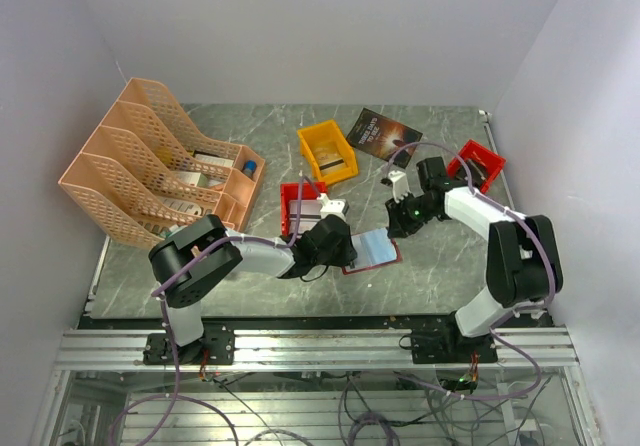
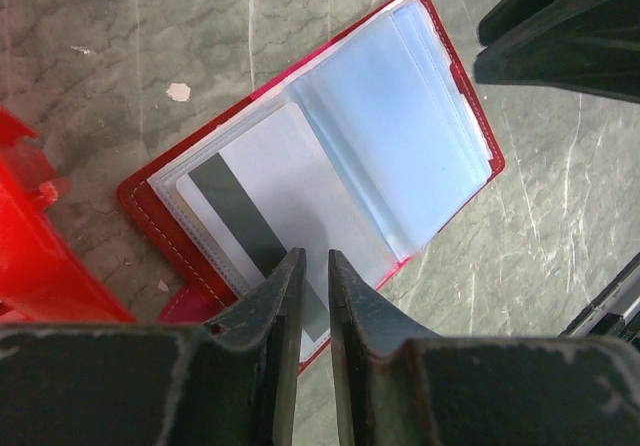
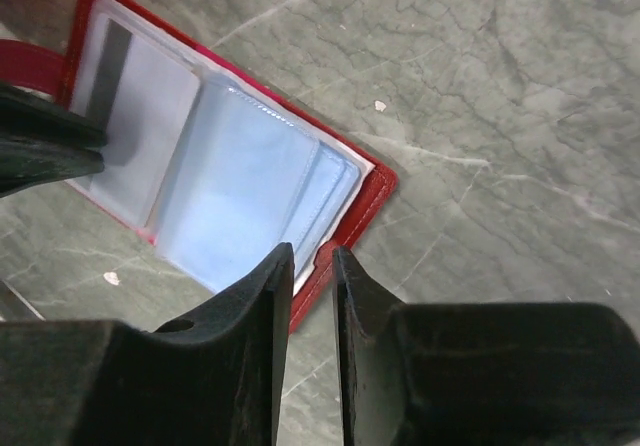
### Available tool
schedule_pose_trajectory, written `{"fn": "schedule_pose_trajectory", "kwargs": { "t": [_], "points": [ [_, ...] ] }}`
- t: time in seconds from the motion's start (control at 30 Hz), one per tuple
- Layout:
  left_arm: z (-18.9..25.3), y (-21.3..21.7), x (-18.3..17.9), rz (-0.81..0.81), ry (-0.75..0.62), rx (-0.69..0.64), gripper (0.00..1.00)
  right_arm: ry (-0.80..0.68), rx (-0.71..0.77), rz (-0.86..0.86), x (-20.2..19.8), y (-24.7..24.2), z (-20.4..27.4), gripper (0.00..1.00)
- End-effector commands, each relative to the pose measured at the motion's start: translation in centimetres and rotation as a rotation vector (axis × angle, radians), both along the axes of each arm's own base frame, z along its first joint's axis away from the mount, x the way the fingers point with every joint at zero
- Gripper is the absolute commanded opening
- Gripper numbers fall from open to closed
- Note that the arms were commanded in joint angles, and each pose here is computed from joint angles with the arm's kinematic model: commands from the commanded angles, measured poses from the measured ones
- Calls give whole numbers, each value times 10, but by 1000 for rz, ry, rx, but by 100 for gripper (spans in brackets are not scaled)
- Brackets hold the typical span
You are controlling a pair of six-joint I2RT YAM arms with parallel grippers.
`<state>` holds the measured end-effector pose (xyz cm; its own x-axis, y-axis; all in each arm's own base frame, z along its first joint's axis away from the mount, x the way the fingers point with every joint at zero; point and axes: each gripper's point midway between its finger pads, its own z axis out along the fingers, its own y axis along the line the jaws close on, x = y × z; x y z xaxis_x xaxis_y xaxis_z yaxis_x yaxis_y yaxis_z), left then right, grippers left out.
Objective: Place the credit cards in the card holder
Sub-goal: Adjust the card holder at the center of the board.
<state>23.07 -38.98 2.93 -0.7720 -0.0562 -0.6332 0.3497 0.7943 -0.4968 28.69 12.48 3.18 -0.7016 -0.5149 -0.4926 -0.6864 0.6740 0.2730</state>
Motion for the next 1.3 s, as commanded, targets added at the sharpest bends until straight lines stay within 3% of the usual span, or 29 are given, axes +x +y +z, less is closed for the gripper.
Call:
{"fn": "schedule_pose_trajectory", "kwargs": {
  "t": [0.0,0.13,0.2,0.3,0.57,0.93,1.27],
  "points": [
    [0,1,-4,-40,15,27,28,-107,109,28,5,10,33,22],
    [28,-7,0,-52,-29,-28,28,-1,400,145,-23,51,58,7],
    [40,-8,2,-56,-51,-48,28,89,452,202,-33,65,54,1],
    [51,-7,4,-52,-79,-62,28,200,398,268,-49,83,33,0],
    [32,-11,-1,-67,-47,-78,26,167,243,218,-45,81,6,0],
    [-10,-1,2,-50,-2,14,25,151,148,181,-38,68,-9,0],
    [-20,15,-2,-28,14,61,24,137,58,137,-32,52,-21,0]
  ]
}}
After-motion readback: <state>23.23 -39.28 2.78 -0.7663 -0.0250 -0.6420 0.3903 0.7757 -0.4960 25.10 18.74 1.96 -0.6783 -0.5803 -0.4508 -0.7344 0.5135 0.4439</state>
